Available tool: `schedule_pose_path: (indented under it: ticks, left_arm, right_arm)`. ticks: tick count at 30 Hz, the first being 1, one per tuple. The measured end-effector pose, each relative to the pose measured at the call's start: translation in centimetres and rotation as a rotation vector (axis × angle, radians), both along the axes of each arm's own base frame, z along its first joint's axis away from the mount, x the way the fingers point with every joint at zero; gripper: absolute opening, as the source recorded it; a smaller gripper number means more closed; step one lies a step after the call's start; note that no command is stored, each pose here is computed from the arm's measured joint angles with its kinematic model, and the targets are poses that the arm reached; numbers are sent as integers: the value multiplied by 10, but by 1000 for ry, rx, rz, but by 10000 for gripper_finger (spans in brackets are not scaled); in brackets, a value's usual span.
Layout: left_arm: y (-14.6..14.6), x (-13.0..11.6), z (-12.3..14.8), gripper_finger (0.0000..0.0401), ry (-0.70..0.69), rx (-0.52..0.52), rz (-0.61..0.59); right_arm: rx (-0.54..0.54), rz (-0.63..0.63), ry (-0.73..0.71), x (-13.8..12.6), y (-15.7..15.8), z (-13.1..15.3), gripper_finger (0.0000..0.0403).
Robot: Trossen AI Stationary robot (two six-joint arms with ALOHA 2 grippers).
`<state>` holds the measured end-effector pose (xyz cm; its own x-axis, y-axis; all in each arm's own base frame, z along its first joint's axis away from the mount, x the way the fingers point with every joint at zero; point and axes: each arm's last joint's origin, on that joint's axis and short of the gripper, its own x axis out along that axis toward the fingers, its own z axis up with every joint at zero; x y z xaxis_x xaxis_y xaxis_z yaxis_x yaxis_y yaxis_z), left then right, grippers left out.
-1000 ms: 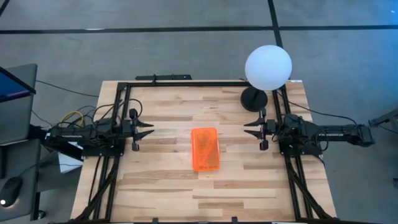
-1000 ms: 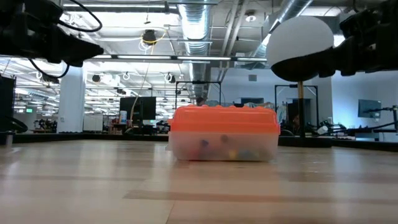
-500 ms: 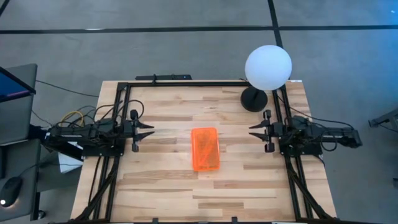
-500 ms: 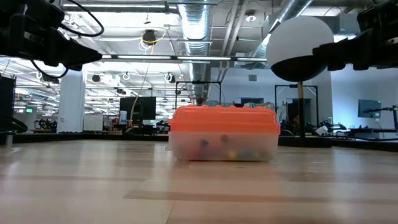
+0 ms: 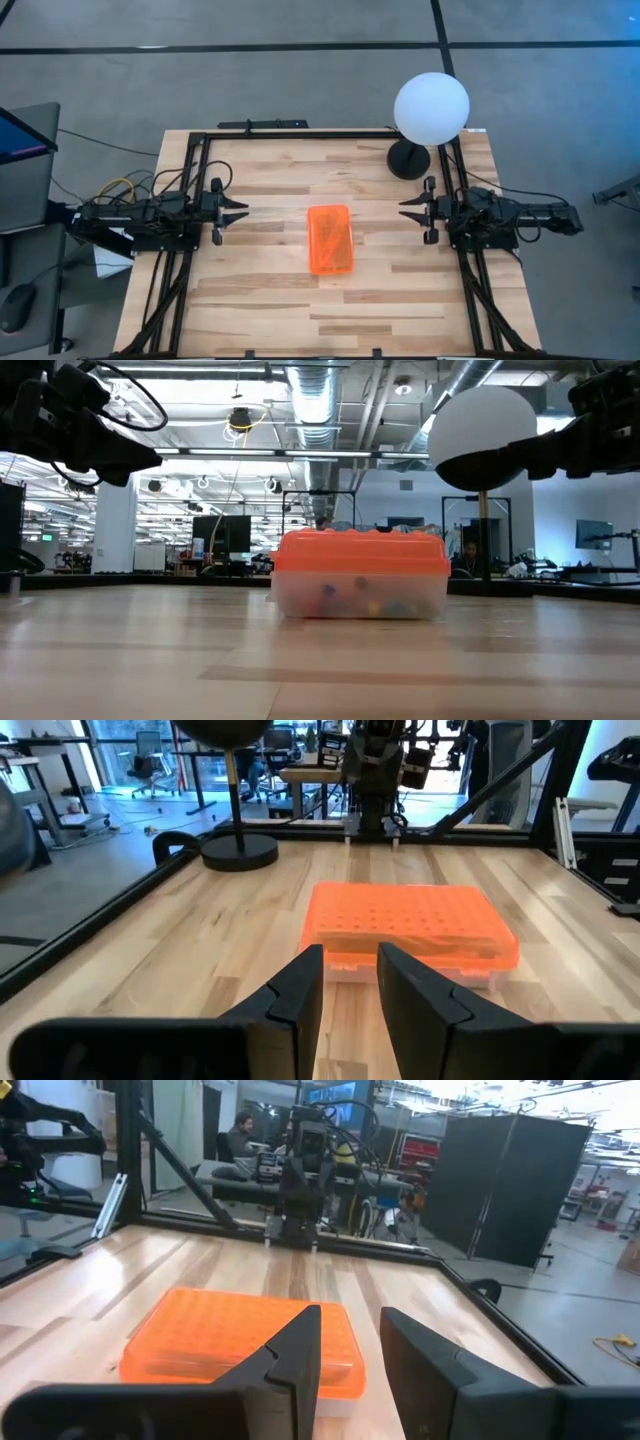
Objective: Pick & place school supplies into a supply box
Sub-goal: Return to Home Position
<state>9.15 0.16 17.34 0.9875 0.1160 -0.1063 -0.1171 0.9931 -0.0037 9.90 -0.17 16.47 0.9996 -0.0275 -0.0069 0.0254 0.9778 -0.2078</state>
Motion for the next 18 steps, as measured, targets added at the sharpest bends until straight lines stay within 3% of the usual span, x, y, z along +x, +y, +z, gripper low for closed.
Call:
schedule_pose_path:
  ticks: [18]
  left_arm:
    - [0,0,-1,93,9,20,-2]
  right_arm:
    - [0,0,-1,0,0,0,102]
